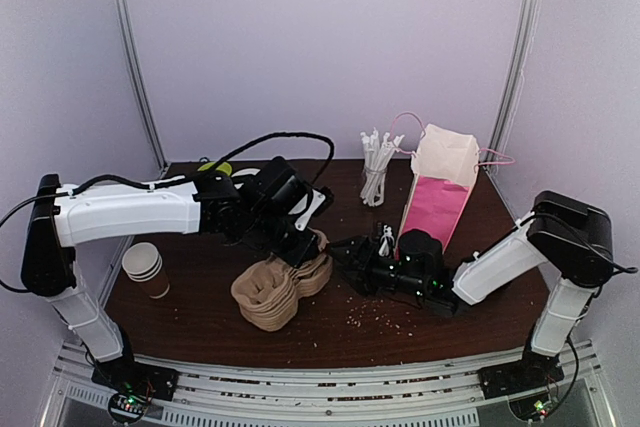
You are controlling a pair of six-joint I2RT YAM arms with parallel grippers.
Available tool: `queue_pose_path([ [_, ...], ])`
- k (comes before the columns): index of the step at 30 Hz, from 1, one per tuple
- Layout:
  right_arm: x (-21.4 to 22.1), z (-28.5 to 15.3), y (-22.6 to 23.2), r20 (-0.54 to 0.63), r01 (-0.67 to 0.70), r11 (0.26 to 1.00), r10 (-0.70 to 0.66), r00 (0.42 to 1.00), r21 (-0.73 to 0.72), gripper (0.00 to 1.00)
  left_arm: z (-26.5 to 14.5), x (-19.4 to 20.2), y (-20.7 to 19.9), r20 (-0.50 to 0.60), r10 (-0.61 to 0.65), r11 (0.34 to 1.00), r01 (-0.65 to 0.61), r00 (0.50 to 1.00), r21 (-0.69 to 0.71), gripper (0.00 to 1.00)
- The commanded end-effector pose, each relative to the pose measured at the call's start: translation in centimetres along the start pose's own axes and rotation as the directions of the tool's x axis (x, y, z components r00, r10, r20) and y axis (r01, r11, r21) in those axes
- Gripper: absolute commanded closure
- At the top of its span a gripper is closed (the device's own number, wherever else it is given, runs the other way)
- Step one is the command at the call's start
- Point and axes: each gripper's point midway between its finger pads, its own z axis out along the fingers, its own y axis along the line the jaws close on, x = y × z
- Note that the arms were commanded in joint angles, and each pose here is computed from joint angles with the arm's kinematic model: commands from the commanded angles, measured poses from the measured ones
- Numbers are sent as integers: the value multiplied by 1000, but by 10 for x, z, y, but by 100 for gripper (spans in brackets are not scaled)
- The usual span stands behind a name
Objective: Pack the takeout coffee
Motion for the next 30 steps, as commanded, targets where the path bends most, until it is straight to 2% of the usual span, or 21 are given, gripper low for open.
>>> queue_pose_path([
  [1, -3, 5, 14, 13, 0, 999, 1, 1000, -45, 17, 5, -8, -13, 35, 4, 998, -6, 999, 57, 74],
  [6, -2, 8, 6, 5, -3, 1000, 3, 1000, -15, 17, 5, -9, -13, 35, 1, 998, -3, 999, 60, 57],
  [13, -1, 7, -4, 0, -25, 1000, 25, 1000, -3, 18, 3, -11, -4, 44, -7, 1000, 7, 999, 4, 46],
  [19, 1, -3, -16, 7, -39, 999, 39, 999, 13, 19, 4, -10, 8, 33, 14, 998, -11, 999, -69, 50],
  [30, 3, -2, -13, -9, -38, 999, 38, 999, 4, 20, 23, -2, 2, -40, 64, 997, -65, 997, -46, 58],
])
